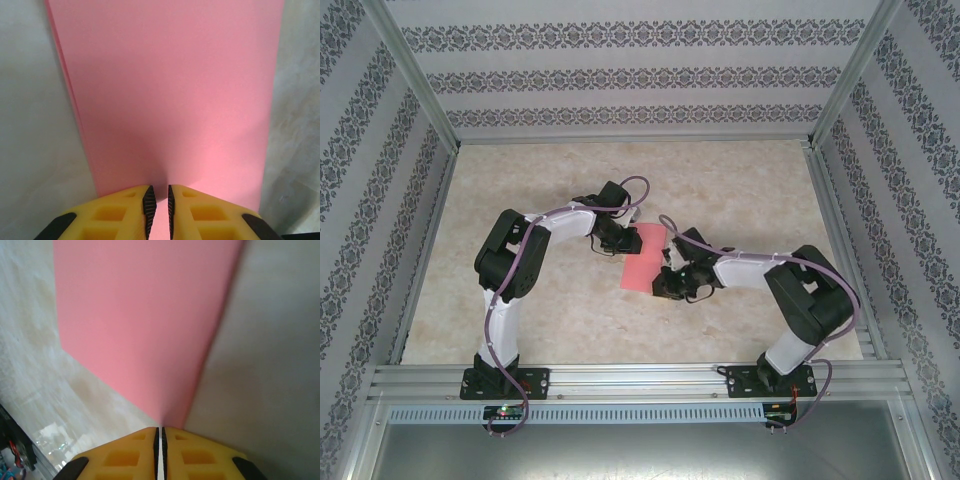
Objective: Fold a paper plane with a square sheet of paper (pick it up from the middle)
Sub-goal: Fold the square sheet of paper in half at the center of the table.
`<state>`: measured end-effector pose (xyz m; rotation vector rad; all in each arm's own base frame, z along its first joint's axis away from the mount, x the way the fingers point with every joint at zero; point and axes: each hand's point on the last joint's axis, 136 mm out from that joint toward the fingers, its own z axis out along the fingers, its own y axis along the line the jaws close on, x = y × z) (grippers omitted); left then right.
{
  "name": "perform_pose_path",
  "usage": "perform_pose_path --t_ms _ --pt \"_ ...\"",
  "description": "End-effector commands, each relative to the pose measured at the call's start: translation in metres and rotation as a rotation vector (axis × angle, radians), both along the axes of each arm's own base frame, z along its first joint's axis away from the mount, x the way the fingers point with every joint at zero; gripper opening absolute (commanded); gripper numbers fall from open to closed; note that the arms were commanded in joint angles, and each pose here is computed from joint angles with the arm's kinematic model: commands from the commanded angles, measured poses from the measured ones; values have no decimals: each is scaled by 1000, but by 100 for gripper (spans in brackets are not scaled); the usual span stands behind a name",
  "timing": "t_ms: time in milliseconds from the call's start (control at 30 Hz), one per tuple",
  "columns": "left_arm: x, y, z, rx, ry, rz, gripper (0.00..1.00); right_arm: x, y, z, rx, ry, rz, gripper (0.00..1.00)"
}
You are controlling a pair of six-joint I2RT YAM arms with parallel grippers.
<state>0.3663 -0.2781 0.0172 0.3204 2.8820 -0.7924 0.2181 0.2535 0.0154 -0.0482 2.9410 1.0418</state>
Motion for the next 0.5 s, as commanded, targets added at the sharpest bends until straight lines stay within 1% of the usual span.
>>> perform_pose_path --t_ms 0,67,167,233,300,367,467 --pt "-36 39 -55 201 151 6 22 -17 -22 -3 -63 35 -8 14" --pt "-35 38 -53 195 148 5 22 -11 -25 4 -46 15 -33 15" --pt "-35 36 -52 186 149 0 22 12 -21 28 60 -43 -108 21" --pt "-35 36 -50 184 146 -1 22 31 -22 44 100 -85 -149 27" --pt "-35 37 -49 186 140 0 22 51 -26 54 111 -125 -190 33" --pt "-34 36 -47 183 137 1 22 68 -30 59 128 -138 -232 36" --pt "-34 36 -46 183 133 1 22 91 -36 59 103 -153 -264 41"
